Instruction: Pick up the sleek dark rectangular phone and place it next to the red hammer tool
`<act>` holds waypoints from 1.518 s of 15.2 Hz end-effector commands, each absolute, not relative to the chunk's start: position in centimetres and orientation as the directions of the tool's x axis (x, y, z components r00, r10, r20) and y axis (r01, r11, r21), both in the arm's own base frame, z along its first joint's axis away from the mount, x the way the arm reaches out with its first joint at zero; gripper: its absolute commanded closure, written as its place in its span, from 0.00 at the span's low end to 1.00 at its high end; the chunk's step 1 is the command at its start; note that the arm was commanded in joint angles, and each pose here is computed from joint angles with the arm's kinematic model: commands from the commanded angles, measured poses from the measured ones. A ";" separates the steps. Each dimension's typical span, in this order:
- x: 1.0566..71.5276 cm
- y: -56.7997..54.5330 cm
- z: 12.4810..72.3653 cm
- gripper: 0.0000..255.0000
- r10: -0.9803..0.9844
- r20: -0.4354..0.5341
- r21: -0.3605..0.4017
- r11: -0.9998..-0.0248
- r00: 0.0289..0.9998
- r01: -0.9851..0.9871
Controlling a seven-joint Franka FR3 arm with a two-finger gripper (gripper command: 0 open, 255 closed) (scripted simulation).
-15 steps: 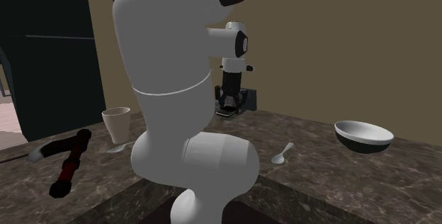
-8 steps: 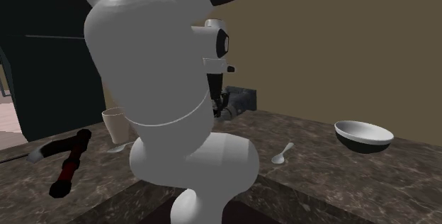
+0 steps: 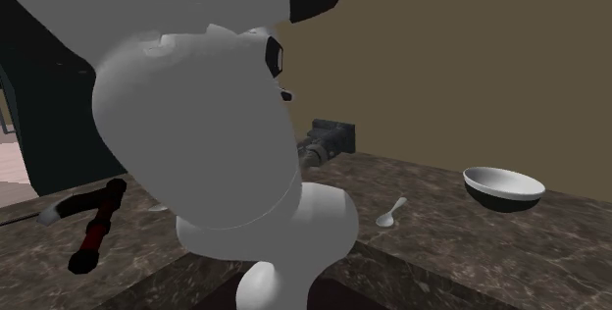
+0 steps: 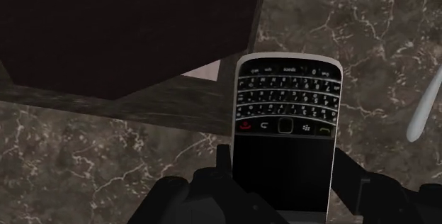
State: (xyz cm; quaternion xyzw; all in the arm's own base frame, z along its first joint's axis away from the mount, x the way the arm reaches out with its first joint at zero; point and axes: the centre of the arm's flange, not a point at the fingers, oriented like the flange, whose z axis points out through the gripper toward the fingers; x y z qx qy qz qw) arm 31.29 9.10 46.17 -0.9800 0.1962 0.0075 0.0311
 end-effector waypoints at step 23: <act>12.4 35.0 45.8 1.00 -0.386 -0.027 -0.058 -0.920 0.922 -0.387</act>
